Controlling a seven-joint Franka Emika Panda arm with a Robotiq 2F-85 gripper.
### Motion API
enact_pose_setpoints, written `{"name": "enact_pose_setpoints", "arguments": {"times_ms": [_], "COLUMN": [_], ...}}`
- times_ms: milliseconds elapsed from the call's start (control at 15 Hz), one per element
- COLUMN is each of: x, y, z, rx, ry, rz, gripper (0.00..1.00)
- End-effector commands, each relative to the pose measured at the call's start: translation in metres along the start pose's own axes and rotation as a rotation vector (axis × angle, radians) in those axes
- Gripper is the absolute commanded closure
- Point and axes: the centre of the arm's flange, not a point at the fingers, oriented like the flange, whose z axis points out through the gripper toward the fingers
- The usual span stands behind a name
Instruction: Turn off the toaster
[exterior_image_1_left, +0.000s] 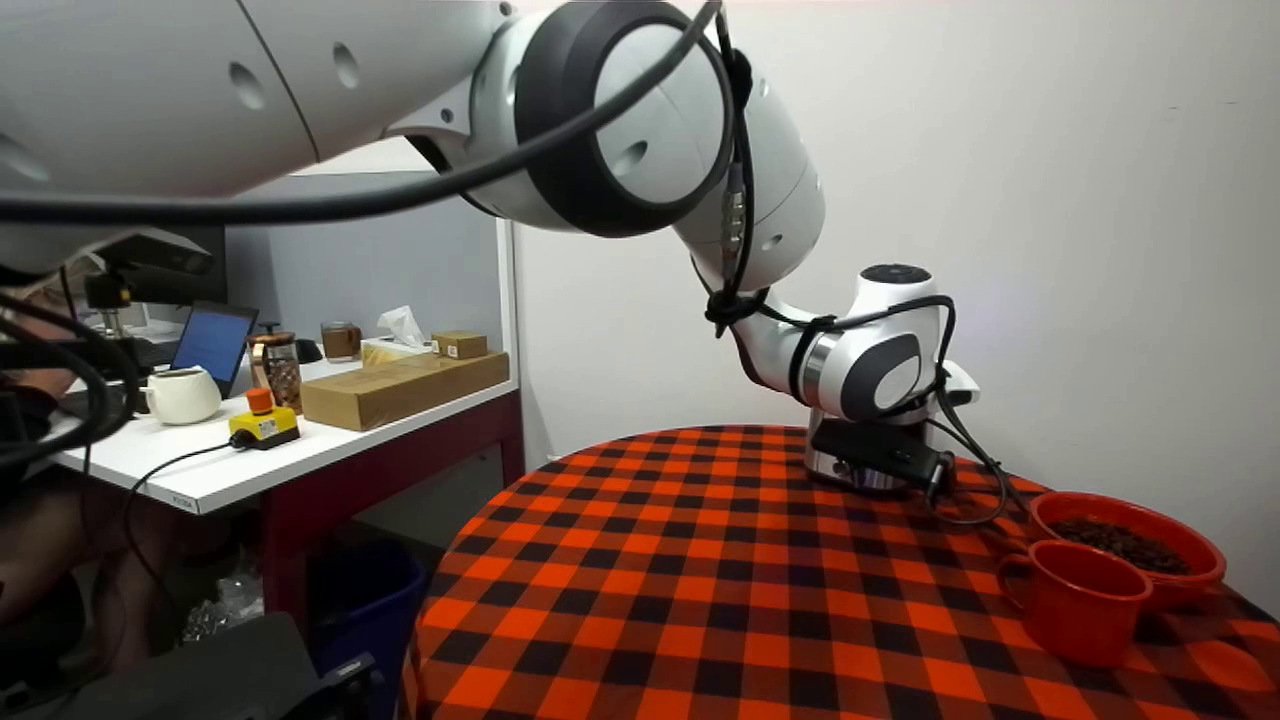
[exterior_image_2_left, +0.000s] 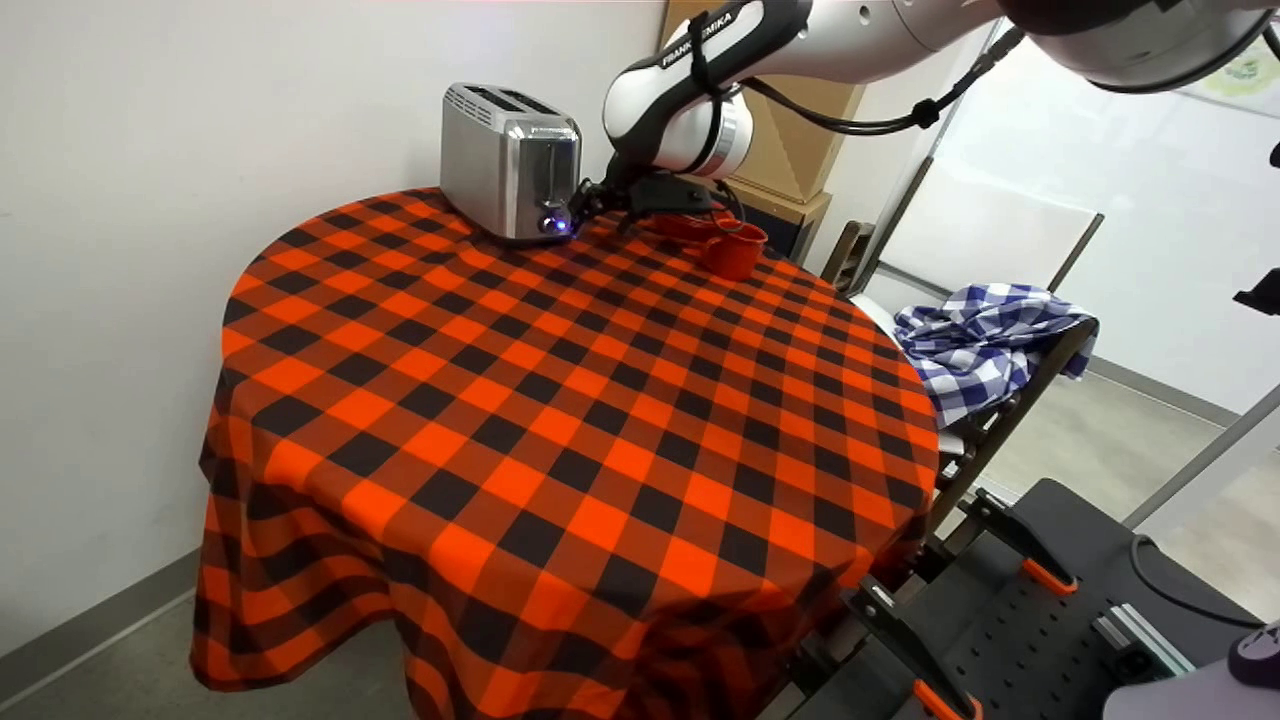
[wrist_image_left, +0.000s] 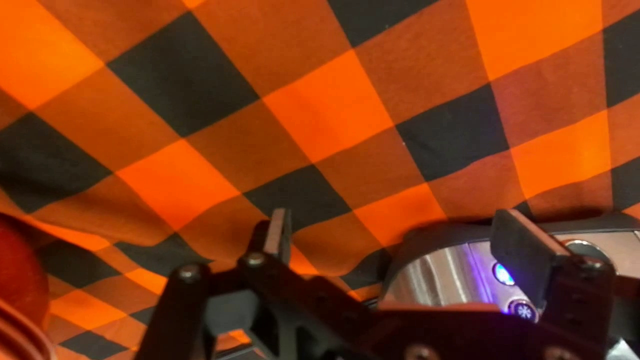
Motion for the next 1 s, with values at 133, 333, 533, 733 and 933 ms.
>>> {"name": "enact_pose_setpoints", "arguments": {"times_ms": [133,333,533,733,933], "x": [0.011,0.014,0.018,0.020,0.020], "y": [0.002,0.003,0.000,-0.004,-0.005], "z": [0.009,0.010,0.011,0.017,0.021], "rx": [-0.007,-0.007,0.005,0.029,0.042], "ry": [0.015,0.049,0.072,0.060,0.057], "rz": [0.012,0.007,0.014,0.038,0.055], "gripper": [0.00,0.00,0.00,0.00,0.00]}}
